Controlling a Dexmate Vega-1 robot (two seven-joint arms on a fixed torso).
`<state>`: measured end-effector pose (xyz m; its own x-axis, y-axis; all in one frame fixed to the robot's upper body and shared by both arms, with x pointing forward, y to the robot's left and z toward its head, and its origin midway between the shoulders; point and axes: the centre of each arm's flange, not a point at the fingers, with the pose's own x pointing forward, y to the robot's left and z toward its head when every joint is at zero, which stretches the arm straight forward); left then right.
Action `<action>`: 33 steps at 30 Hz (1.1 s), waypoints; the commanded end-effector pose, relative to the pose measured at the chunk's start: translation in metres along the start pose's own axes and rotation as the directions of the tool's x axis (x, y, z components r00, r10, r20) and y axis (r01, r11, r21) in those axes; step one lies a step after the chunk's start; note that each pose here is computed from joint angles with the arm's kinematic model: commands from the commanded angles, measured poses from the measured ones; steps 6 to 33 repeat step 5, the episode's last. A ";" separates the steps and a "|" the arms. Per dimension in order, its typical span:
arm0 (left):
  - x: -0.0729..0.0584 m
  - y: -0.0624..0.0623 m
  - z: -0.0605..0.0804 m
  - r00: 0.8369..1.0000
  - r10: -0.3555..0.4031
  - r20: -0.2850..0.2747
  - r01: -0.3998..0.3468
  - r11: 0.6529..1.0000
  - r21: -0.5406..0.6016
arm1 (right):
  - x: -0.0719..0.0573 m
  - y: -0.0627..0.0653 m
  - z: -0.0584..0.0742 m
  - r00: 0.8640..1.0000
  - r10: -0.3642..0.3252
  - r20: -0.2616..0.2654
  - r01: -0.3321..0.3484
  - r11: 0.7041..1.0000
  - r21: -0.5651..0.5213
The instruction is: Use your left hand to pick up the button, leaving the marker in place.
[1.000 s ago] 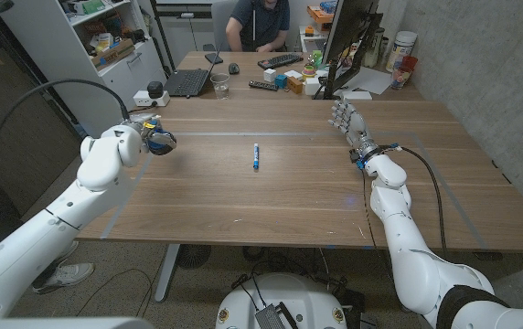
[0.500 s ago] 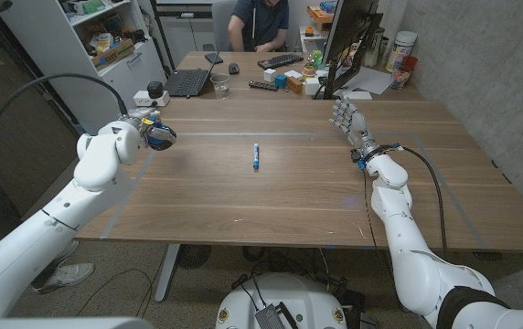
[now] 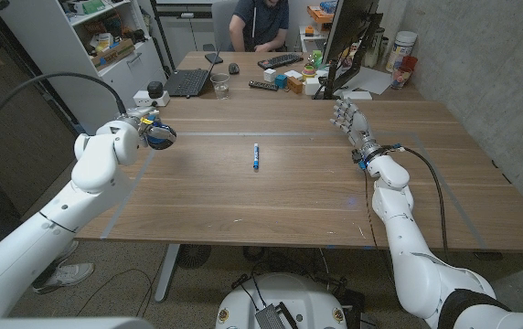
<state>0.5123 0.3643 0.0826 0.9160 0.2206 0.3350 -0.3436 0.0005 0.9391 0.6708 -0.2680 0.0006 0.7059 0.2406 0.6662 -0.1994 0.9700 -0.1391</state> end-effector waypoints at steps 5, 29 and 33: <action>-0.006 0.001 -0.001 1.000 0.003 0.003 -0.003 1.000 -0.011 | -0.006 -0.001 0.001 1.000 -0.005 0.000 0.005 1.000 -0.002; -0.006 0.001 -0.001 1.000 0.003 0.003 -0.003 1.000 -0.011 | -0.006 -0.001 0.001 1.000 -0.005 0.000 0.005 1.000 -0.002; -0.006 0.001 -0.001 1.000 0.003 0.003 -0.003 1.000 -0.011 | -0.006 -0.001 0.001 1.000 -0.005 0.000 0.005 1.000 -0.002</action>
